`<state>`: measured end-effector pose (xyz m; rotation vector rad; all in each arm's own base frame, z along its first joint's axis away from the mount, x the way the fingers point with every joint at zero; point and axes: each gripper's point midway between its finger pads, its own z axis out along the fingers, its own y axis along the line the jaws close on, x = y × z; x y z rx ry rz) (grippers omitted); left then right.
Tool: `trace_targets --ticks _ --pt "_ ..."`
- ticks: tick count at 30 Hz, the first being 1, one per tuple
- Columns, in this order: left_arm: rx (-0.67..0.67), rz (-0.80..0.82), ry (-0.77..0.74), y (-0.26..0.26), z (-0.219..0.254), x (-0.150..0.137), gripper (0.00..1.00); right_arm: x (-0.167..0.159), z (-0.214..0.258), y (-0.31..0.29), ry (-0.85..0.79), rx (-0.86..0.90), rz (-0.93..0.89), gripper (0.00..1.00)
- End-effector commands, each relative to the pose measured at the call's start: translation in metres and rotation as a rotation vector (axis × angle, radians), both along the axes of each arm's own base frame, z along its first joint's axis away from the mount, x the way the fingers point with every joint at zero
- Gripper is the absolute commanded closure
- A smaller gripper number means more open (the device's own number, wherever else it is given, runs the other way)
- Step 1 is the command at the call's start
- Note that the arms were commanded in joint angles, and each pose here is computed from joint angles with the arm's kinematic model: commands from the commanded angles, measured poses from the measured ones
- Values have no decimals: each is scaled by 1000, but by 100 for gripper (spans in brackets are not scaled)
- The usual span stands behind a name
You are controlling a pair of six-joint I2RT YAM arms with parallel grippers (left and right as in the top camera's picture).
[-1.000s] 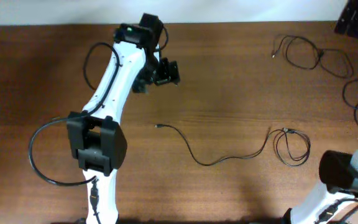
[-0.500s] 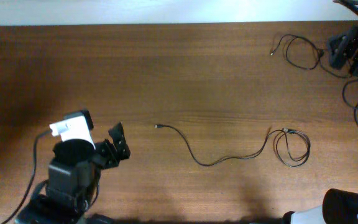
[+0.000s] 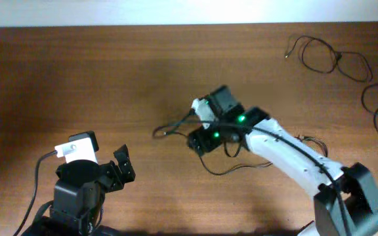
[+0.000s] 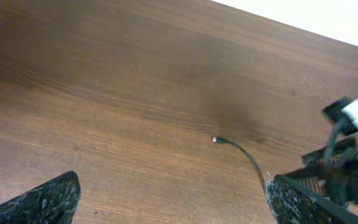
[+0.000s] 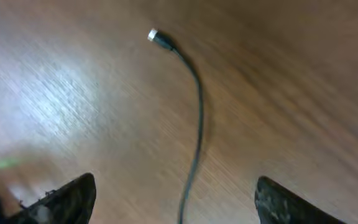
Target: Untangle cables
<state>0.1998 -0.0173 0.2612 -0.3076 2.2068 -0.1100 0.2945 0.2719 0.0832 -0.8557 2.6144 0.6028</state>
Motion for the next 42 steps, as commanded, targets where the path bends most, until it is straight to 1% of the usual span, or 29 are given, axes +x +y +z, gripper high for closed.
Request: trace_targets --ticks 1,2,3,5,7,9,11,12,14,15,16,17,19,20,22,24,26,27,28,29,31,33,34,35,36,37,39,41,42 --pt "-2 15 -7 2 1 0 1 0 -20 16 -129 33 34 22" --pt "-2 15 -7 2 1 0 1 5 -24 16 -175 25 20 30" --pt "-2 15 -7 2 1 0 1 10 -27 12 -209 9 2 33" --pt "-2 15 -7 2 1 0 1 10 -30 13 -208 5 3 33" --pt "-2 15 -7 2 1 0 1 17 -55 16 -205 -19 -3 36" --pt "-2 15 -7 2 1 0 1 10 -77 20 -171 -42 18 39" --pt "-2 15 -7 2 1 0 1 3 -87 26 -218 -103 85 44" --pt "-2 15 -7 2 1 0 1 3 -95 23 -266 -184 80 52" --pt "-2 15 -7 2 1 0 1 -19 -113 36 -279 -239 205 68" --pt "-2 15 -7 2 1 0 1 -23 -119 36 -284 -262 230 76" --pt "-2 15 -7 2 1 0 1 -23 -129 31 -282 -304 226 95" --pt "-2 15 -7 2 1 0 1 -23 -133 23 -264 -326 217 96" --pt "-2 15 -7 2 1 0 1 3 -101 6 -303 -318 25 96" --pt "-2 15 -7 2 1 0 1 28 -54 -13 -398 -315 -77 96" --pt "-2 15 -7 2 1 0 1 49 47 -55 -518 -261 -235 96" --pt "-2 15 -7 2 1 0 1 49 149 -121 -641 -169 -419 96" --pt "-2 15 -7 2 1 0 1 28 207 -204 -735 -147 -631 96" --pt "-2 15 -7 2 1 0 1 8 199 -251 -676 -230 -737 96" --pt "-2 15 -7 2 1 0 1 -5 177 -280 -569 -301 -820 96" --pt "-2 15 -7 2 1 0 1 -15 151 -308 -443 -346 -948 96" --pt "-2 15 -7 2 1 0 1 -29 77 -369 -114 -393 -1286 96" --pt "-2 15 -7 2 1 0 1 -26 -4 -359 265 -290 -1269 96" --pt "-2 15 -7 2 1 0 1 -29 -21 -359 331 -310 -1260 96" --pt "-2 15 -7 2 1 0 1 -39 -59 -357 478 -368 -1232 71" --pt "-2 15 -7 2 1 0 1 -45 -82 -355 560 -397 -1214 14" --pt "-2 15 -7 2 1 0 1 -45 -93 -355 581 -405 -1210 1" --pt "-2 15 -7 2 1 0 1 -36 -123 -357 599 -400 -1262 1" --pt "-2 15 -6 2 1 0 1 -18 -142 -346 593 -302 -1244 3" --pt "-2 15 -6 2 1 0 1 -11 -149 -346 564 -285 -1182 96"
